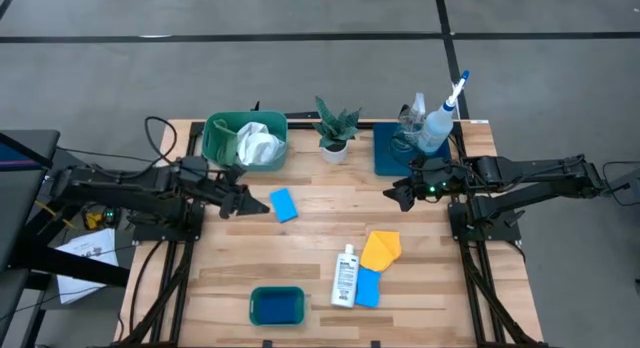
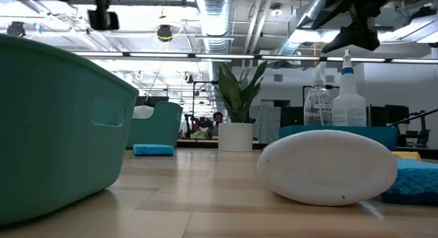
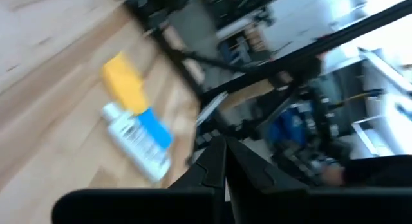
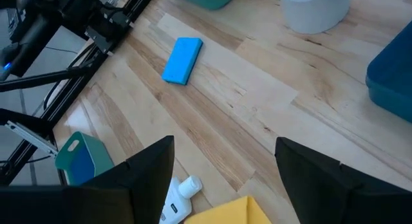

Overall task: Pick & Place Kitchen Items
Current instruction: Put the yellow microfiber cloth into the top green bin

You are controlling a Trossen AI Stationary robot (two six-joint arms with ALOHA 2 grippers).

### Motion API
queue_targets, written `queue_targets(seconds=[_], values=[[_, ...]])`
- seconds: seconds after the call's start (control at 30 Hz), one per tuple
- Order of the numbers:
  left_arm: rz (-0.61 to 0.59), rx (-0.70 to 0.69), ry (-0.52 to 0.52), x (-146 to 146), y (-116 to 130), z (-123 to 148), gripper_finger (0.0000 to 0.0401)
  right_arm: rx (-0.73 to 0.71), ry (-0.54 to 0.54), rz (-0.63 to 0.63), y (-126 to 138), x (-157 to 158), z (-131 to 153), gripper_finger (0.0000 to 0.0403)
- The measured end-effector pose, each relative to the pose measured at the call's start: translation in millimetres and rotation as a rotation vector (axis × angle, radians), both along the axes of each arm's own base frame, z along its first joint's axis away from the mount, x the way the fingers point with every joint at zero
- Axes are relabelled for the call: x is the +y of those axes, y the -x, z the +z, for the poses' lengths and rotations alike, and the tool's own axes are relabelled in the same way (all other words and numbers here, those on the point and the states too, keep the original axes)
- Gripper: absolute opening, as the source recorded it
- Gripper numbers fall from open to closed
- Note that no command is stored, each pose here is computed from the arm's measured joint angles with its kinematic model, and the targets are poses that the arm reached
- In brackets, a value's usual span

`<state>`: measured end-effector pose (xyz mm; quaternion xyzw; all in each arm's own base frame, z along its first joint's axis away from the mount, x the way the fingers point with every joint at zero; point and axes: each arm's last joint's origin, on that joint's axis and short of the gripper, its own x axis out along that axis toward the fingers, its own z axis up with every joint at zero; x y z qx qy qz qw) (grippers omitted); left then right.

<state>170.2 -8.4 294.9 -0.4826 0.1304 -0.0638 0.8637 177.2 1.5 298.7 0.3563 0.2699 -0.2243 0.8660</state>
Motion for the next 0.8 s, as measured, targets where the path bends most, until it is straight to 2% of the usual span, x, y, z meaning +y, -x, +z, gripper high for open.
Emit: queue_targets(seconds=[0.23, 0.53, 0.67, 0.8], values=[[-0.016, -0.251, -0.02, -4.2, -10.5, 20.6, 0.0, 0.015, -0.041, -0.003, 1.3, 0.6, -1.6, 0.026], [0.025, -0.275, -0.025, -13.5, -10.1, 22.7, 0.0, 0.124, -0.088, -0.052, 3.8, 0.7, -11.9, 0.026], [0.007, -0.297, -0.103, -17.3, -8.7, 23.2, 0.0, 0.139, -0.145, -0.085, 2.7, 4.8, -14.9, 0.026], [0.005, -0.349, -0.277, -16.2, -6.2, 25.3, 0.0, 0.129, -0.203, -0.148, -2.9, 9.4, -17.8, 0.026]])
